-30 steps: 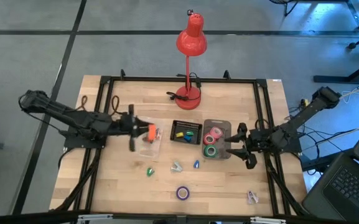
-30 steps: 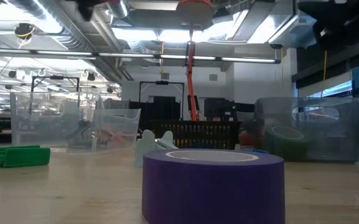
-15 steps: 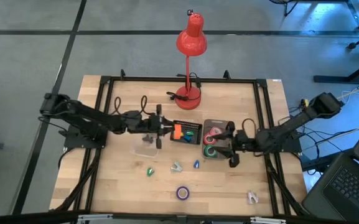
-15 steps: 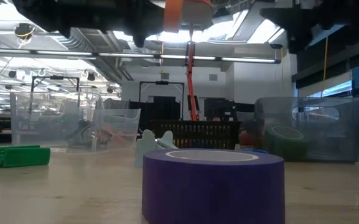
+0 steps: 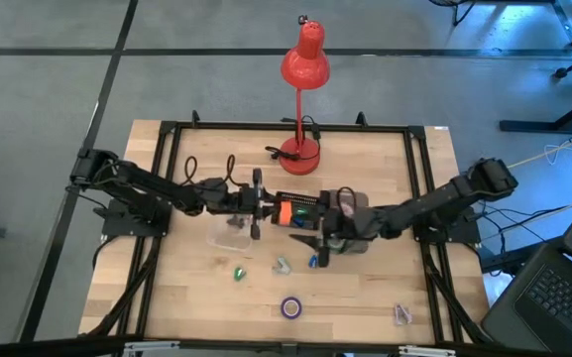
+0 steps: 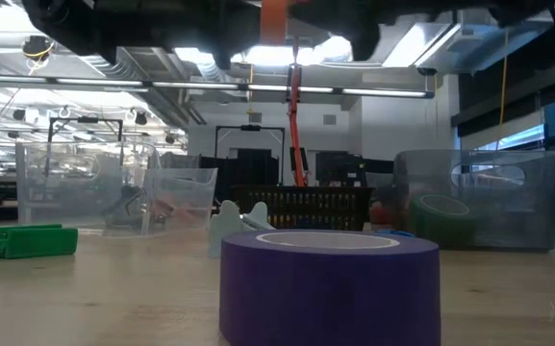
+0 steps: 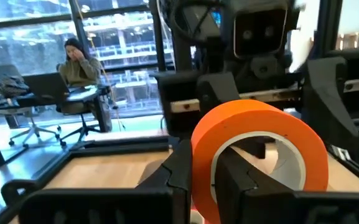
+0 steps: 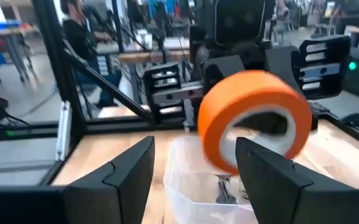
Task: Pick and place Stapler, Stapler remover, tape
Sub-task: Put the orange tape into the black bin
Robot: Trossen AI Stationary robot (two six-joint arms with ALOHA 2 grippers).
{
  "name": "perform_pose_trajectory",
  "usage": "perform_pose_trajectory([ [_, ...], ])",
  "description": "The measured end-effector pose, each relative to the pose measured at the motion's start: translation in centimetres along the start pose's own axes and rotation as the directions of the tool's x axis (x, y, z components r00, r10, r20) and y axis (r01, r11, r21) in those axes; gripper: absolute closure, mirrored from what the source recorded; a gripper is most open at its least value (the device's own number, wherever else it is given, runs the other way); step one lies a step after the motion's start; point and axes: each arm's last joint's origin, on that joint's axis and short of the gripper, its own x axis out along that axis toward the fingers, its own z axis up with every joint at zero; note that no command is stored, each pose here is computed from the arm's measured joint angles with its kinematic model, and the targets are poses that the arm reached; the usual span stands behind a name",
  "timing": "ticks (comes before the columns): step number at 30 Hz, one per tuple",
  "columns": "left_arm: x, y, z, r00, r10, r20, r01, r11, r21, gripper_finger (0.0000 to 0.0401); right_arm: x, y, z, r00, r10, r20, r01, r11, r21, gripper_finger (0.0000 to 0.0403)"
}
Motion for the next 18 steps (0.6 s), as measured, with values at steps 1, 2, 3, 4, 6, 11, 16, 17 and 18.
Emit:
perform_pose_trajectory([
  [1, 0.0, 0.0, 0.0, 1.0, -0.002, -0.004, 0.002, 1.0, 0.0, 0.0371, 0.4, 0.1, 0.2, 1.0, -0.005, -0.013, 0.005, 1.0, -0.004, 0.0178],
  [2, 0.0, 0.0, 0.0, 1.0, -0.002, -0.001, 0.002, 1.0, 0.002, 0.0371, 0.8, 0.1, 0.4, 1.0, -0.008, -0.014, 0.008, 1.0, -0.008, 0.0178],
  [3, 0.0, 0.0, 0.1, 1.0, -0.004, 0.008, 0.004, 1.0, 0.009, 0.0371, 1.3, 0.2, 0.7, 1.0, -0.011, -0.009, 0.01, 1.0, -0.008, 0.0178],
  [4, 0.0, 0.0, 0.1, 1.0, -0.012, 0.016, 0.012, 1.0, 0.016, 0.0371, 1.6, 0.2, 0.8, 1.0, -0.012, -0.006, 0.012, 1.0, -0.015, 0.0178],
  [6, 0.0, 0.0, 0.2, 1.0, -0.022, 0.022, 0.021, 0.999, 0.024, 0.0371, 2.2, 0.3, 0.9, 1.0, -0.018, -0.005, 0.018, 0.999, -0.035, 0.0178],
  [11, 0.1, 0.0, 0.3, 0.999, -0.025, 0.021, 0.024, 0.999, 0.026, 0.0371, 3.1, -0.1, 1.0, 0.999, -0.036, -0.003, 0.036, 0.999, -0.039, 0.0182],
  [16, 0.1, -0.1, 0.2, 1.0, -0.026, 0.012, 0.025, 0.998, 0.052, 0.0371, 3.1, -0.3, 0.9, 0.999, -0.044, -0.024, 0.043, 0.998, -0.034, 0.0277],
  [17, 0.1, -0.1, 0.2, 1.0, -0.026, 0.012, 0.026, 0.998, 0.052, 0.0371, 3.0, -0.3, 0.8, 0.998, -0.045, -0.033, 0.043, 0.998, -0.037, 0.0315],
  [18, 0.1, -0.1, 0.2, 1.0, -0.029, 0.011, 0.028, 0.998, 0.05, 0.0371, 2.9, -0.3, 0.9, 0.998, -0.043, -0.038, 0.042, 0.998, -0.04, 0.0353],
])
